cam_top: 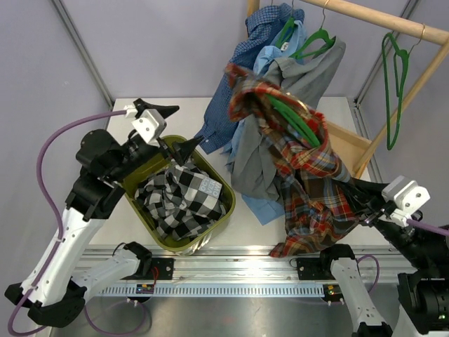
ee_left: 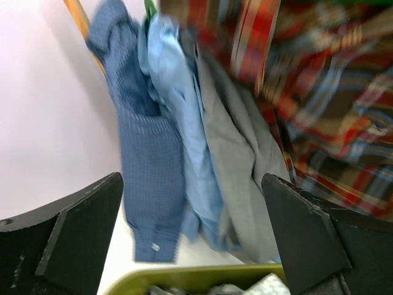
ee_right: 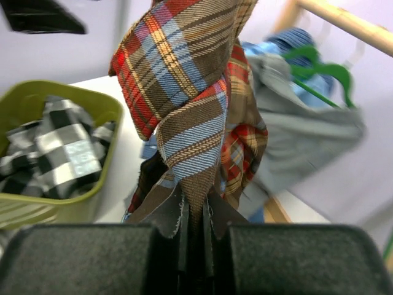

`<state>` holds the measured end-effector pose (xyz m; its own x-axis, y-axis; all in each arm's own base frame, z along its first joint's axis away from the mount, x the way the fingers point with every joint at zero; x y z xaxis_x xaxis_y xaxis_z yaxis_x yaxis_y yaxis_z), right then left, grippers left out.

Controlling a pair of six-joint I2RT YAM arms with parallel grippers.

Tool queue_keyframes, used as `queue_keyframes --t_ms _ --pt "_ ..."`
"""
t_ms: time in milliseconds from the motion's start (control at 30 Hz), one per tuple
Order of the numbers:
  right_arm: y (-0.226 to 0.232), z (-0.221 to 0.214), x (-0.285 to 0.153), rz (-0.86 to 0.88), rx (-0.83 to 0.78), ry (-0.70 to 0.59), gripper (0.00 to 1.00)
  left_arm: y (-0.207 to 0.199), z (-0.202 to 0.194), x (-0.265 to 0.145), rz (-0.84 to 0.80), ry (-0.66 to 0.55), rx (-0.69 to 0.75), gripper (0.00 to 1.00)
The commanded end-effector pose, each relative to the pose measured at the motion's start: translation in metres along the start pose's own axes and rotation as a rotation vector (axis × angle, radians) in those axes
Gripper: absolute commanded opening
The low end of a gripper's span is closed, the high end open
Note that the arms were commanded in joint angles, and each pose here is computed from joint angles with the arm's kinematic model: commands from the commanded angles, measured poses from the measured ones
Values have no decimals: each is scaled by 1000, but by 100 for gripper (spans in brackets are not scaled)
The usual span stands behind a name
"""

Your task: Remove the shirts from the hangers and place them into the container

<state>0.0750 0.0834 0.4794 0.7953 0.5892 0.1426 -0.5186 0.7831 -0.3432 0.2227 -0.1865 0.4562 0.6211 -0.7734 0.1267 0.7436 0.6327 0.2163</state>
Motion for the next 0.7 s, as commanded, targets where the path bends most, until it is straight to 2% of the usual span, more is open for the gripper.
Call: queue_keyframes --t_ms 0,133,367,533,667 --pt "18 39 16 238 -98 -142 0 -4 45 -18 -42 -125 185 99" --pt "28 21 33 428 -55 -80 0 -8 47 -41 -38 -113 282 99" --pt "19 -16 63 593 -48 34 0 -18 16 -77 -63 52 365 99" --pt "19 -34 73 691 -65 62 0 -28 1 -92 -109 128 336 99" --pt "22 -43 74 752 -126 43 0 -39 -14 -79 -201 163 277 97"
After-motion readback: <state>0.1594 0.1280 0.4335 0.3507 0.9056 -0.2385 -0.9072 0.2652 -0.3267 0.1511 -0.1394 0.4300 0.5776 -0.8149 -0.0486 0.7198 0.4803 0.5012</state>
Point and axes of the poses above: each gripper's point midway between its finger pads, its own x axis out along the fingers, its own y axis along the line the jaws close on, z = x × y, the point moved 2 cm from there along -x, back along the fingers, and after that the axes turned 1 degree about -x, right-handed, at the moved point
